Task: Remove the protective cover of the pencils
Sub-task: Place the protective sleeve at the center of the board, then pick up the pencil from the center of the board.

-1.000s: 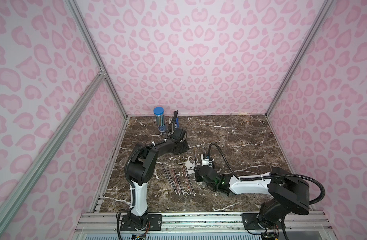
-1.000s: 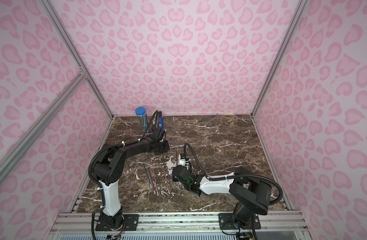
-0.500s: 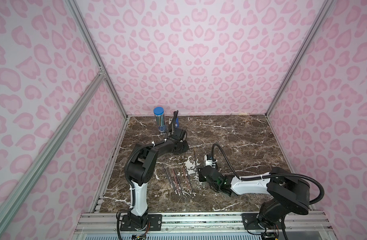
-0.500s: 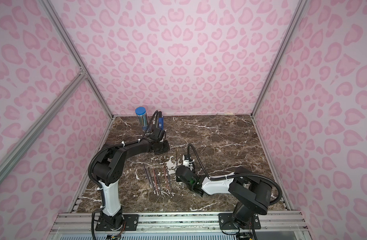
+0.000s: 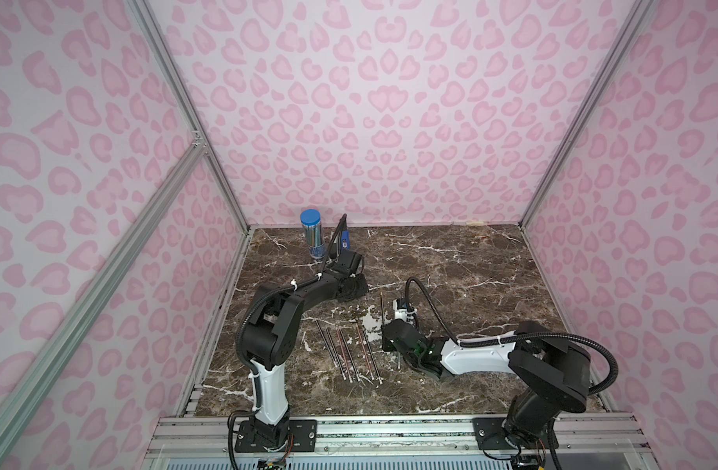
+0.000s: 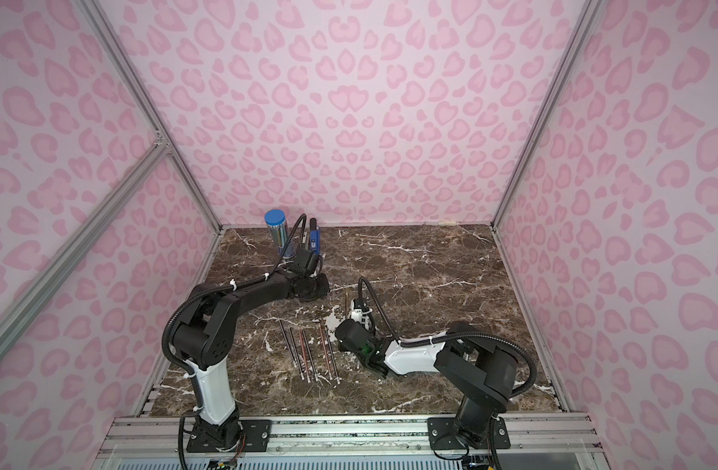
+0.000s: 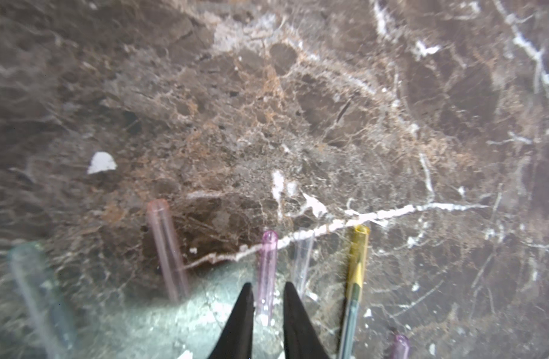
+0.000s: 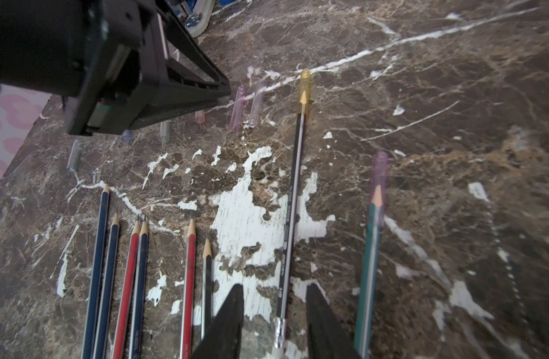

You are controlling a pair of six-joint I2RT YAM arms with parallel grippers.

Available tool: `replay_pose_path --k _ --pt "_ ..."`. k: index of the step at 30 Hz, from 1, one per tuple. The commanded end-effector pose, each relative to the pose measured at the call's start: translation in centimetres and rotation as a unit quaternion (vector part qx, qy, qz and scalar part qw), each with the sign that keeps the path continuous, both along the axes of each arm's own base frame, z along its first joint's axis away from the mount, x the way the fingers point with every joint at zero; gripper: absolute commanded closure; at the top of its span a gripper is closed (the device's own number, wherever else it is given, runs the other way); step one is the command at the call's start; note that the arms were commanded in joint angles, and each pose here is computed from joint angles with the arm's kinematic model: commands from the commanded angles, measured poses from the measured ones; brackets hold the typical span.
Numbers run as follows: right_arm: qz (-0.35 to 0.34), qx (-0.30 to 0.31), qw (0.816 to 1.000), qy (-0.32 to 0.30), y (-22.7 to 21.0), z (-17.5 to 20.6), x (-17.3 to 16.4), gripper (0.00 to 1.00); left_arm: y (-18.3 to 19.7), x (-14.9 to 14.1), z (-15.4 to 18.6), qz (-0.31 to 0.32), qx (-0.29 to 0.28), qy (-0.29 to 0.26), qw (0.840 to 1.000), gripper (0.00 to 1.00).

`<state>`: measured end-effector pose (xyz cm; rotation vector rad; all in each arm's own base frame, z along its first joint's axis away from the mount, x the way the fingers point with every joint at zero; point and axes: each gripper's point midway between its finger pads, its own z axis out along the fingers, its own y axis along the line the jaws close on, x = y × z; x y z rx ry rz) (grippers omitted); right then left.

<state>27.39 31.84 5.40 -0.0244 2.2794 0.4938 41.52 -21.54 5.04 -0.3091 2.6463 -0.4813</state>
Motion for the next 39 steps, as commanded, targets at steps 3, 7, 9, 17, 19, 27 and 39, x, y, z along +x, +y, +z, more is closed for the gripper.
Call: replay_pose_path --k 3,7,9,17,19,27,39 --pt "-0.004 -0.031 1.0 0.004 -0.2 -0.9 0.4 0.64 0.2 -0.3 2.1 -0.005 -0.002 -0.019 1.0 0.78" --pt "-0.004 -0.046 0.999 0.014 0.2 -1.7 0.7 0.64 0.2 -1.0 4.1 -0.006 -0.016 -0.038 0.999 0.77" --pt "-0.005 -0.054 0.998 0.019 0.4 -2.0 0.9 0.65 0.3 -1.4 5.4 -0.007 -0.018 -0.052 0.998 0.77" --pt "-0.007 -0.085 0.996 0.041 0.8 -3.7 1.1 0.71 2.1 -4.4 10.3 0.005 -0.032 -0.111 0.993 0.73" --pt "-0.012 -0.09 0.995 0.041 0.5 -3.7 1.2 0.71 3.1 -5.3 11.3 0.015 -0.033 -0.127 0.991 0.71" --pt "-0.034 -0.139 0.989 0.046 -0.4 -4.6 1.6 0.7 5.4 -7.7 13.8 0.036 -0.031 -0.164 0.985 0.69" --pt "-0.044 -0.163 0.984 0.063 -1.0 -5.2 3.1 0.71 7.0 -9.5 15.7 0.049 -0.034 -0.19 0.98 0.66"
